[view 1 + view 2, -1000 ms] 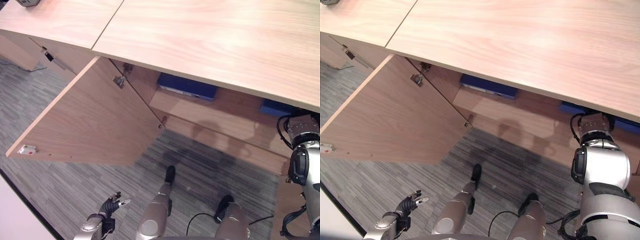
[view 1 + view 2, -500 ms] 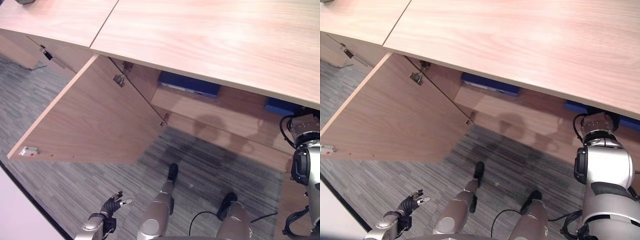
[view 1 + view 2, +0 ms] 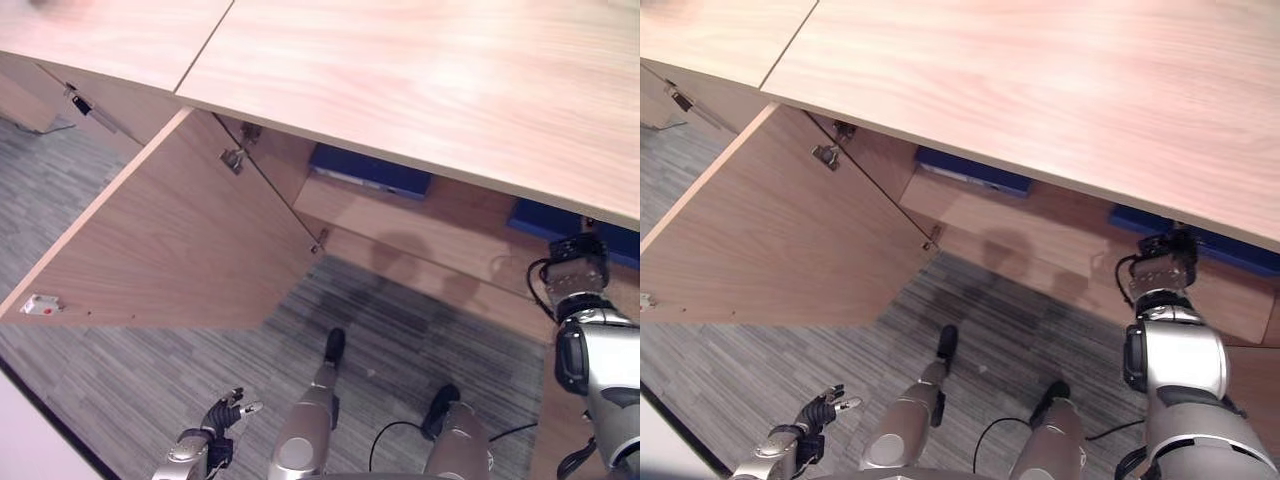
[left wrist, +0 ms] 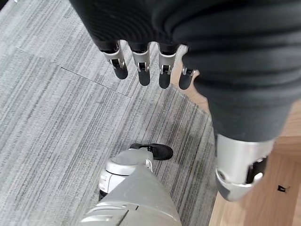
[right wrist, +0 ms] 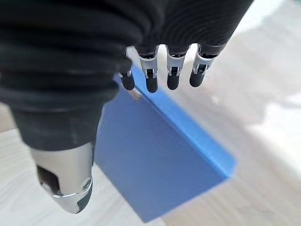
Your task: Put the empty folder in the office cabinet
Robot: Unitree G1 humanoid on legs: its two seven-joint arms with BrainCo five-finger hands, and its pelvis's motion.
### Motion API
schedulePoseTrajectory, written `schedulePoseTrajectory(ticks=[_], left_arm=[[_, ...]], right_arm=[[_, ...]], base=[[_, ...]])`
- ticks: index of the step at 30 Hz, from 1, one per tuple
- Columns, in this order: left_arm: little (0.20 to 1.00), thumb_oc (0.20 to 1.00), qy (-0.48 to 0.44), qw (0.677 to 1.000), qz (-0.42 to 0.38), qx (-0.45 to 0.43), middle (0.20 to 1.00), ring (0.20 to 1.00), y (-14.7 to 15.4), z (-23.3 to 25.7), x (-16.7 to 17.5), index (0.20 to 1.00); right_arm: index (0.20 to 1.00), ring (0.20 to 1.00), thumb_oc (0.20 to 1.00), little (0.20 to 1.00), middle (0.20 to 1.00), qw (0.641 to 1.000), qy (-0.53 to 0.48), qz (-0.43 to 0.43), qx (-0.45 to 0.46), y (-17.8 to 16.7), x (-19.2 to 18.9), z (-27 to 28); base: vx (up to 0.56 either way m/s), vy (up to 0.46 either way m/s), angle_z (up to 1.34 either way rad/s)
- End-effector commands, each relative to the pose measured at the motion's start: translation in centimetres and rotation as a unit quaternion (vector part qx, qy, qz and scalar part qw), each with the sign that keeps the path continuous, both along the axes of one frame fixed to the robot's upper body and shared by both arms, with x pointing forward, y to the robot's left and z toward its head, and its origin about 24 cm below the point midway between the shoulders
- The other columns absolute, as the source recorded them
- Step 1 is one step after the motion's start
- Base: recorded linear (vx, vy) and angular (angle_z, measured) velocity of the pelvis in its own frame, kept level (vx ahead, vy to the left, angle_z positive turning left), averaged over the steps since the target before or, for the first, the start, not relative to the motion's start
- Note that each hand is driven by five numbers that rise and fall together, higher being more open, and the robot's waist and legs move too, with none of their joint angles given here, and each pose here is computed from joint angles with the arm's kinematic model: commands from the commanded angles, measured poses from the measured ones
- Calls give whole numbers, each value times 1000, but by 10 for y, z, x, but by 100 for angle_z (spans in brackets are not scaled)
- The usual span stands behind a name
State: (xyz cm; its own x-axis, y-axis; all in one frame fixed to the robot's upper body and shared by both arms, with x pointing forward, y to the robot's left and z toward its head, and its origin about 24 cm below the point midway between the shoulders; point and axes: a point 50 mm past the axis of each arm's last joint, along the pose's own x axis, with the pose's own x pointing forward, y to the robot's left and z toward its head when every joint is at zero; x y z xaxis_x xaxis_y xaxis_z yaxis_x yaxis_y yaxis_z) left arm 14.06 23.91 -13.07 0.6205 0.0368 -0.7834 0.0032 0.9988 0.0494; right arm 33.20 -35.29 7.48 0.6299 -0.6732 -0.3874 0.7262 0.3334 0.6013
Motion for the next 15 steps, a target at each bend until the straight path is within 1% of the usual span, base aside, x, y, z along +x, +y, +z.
schedulePoseTrajectory(ticks=[1,3,4,9,11,12,13,14,15], left_arm=[[1000,1000,3,1000,14,19,1000,1000,11,2,8,1000],[1000,1000,5,1000,21,19,1000,1000,13,1,6,1000],[1000,1000,11,999,31,15,1000,1000,15,-1,1,1000],[1000,1000,41,997,54,23,1000,1000,27,-6,-20,1000],[1000,1000,45,997,59,22,1000,1000,28,-7,-23,1000],[1000,1000,60,996,65,24,1000,1000,30,-10,-33,1000],[1000,1000,61,996,65,24,1000,1000,31,-10,-34,1000],[1000,1000,72,995,67,24,1000,1000,32,-12,-41,1000],[1000,1000,80,994,65,29,1000,1000,33,-13,-45,1000]], right_arm=[[1000,1000,1000,1000,1000,998,-54,3,10,10,4,-2],[1000,1000,1000,1000,1000,998,-54,7,14,14,1,-11],[1000,1000,1000,1000,1000,998,-57,23,19,23,-5,-28],[1000,1000,1000,1000,1000,996,-55,63,14,45,-25,-64],[1000,1000,1000,1000,1000,996,-56,74,9,49,-30,-69],[1000,1000,1000,1000,1000,993,-60,99,-2,57,-39,-78],[1000,1000,1000,1000,1000,993,-59,100,-2,57,-40,-79],[1000,1000,1000,1000,1000,991,-52,120,-24,60,-49,-84],[1000,1000,1000,1000,1000,991,-46,122,-28,60,-53,-87]], base=[[0,0,0],[0,0,0],[37,12,0],[46,22,2],[46,19,-3],[51,14,-5],[87,26,-7],[68,24,-9],[75,37,-8]])
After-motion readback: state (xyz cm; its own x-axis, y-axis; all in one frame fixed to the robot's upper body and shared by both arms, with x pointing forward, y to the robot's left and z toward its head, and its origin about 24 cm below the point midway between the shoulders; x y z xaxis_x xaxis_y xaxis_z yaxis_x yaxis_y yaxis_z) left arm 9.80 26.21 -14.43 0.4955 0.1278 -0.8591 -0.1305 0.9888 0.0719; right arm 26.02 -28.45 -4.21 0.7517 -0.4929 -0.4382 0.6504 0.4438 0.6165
